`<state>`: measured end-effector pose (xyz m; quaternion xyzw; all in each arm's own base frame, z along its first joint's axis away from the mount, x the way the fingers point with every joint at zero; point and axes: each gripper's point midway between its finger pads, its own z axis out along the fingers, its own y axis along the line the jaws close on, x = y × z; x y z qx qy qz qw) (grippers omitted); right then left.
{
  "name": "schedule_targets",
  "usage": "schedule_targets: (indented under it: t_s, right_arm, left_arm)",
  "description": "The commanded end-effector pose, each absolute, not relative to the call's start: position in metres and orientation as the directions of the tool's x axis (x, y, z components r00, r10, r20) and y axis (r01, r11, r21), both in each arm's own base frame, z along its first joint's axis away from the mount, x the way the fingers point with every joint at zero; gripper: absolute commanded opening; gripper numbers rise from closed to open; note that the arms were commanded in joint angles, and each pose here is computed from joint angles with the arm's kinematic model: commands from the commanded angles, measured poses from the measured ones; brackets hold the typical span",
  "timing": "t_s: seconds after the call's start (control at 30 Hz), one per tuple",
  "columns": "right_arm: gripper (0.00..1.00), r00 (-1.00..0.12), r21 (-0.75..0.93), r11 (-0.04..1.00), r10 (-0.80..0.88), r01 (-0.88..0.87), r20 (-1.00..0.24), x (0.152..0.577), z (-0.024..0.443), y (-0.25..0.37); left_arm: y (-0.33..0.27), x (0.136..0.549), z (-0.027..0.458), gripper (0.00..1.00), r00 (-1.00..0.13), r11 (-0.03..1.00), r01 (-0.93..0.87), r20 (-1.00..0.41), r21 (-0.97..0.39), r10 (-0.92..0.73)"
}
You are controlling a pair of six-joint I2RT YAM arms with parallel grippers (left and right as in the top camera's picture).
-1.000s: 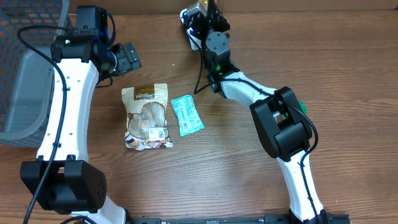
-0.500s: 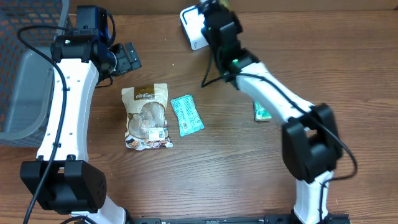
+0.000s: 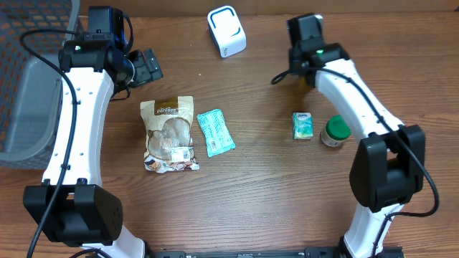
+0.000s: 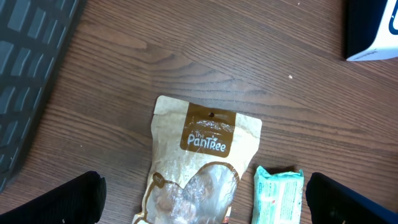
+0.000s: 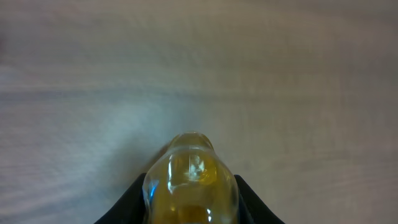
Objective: Scan the item barcode
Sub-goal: 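Lower the Vim bottle to the right and set it down near the jar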
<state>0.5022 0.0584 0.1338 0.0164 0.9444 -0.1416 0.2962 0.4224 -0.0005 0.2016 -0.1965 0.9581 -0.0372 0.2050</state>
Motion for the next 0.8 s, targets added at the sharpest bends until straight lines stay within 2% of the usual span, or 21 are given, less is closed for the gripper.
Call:
schedule_targets:
  t_s: [0.0, 0.23, 0.43, 0.6, 0.63, 0.67, 0.7, 0.73, 0.77]
  right_arm:
    - [0.04, -0.801, -0.112, 0.981, 0.064, 0.161, -0.595, 0.499, 0.162, 0.055]
    - [0.04, -0.873, 0.037, 0.988, 0.151, 0.151, -0.464, 0.477, 0.145, 0.047]
    - [0.05, -0.910, 0.013, 0.976, 0.206, 0.215, -0.361, 0.452, 0.134, 0.024]
    - [0.16, -0.924, -0.001, 0.976, 0.208, 0.220, -0.322, 0.442, 0.130, 0.021]
    - [0.19, -0.924, -0.001, 0.976, 0.208, 0.220, -0.320, 0.442, 0.130, 0.021]
    - [0.28, -0.925, -0.002, 0.976, 0.208, 0.220, -0.317, 0.441, 0.130, 0.021]
    - [0.41, -0.927, -0.003, 0.976, 0.207, 0.220, -0.314, 0.440, 0.129, 0.020]
    - [0.62, -0.928, -0.005, 0.976, 0.207, 0.220, -0.308, 0.439, 0.129, 0.020]
    - [0.71, -0.930, -0.007, 0.976, 0.207, 0.219, -0.305, 0.438, 0.129, 0.020]
  left_arm:
    - [-0.001, 0.425, 0.213, 1.00, -0.832, 0.925, -0.345, -0.405, -0.159, -0.380]
    - [-0.001, 0.425, 0.213, 1.00, -0.832, 0.925, -0.345, -0.405, -0.159, -0.380]
    - [-0.001, 0.424, 0.213, 1.00, -0.832, 0.925, -0.345, -0.404, -0.159, -0.380]
    - [-0.001, 0.425, 0.213, 1.00, -0.832, 0.925, -0.345, -0.405, -0.159, -0.380]
    - [-0.001, 0.425, 0.213, 1.00, -0.832, 0.925, -0.345, -0.405, -0.160, -0.380]
    - [-0.001, 0.425, 0.213, 1.00, -0.832, 0.925, -0.345, -0.405, -0.159, -0.380]
    - [-0.001, 0.424, 0.213, 1.00, -0.832, 0.925, -0.345, -0.404, -0.159, -0.380]
    - [-0.001, 0.425, 0.213, 0.99, -0.832, 0.925, -0.345, -0.405, -0.159, -0.380]
    - [-0.001, 0.425, 0.213, 1.00, -0.832, 0.925, -0.345, -0.405, -0.159, -0.380]
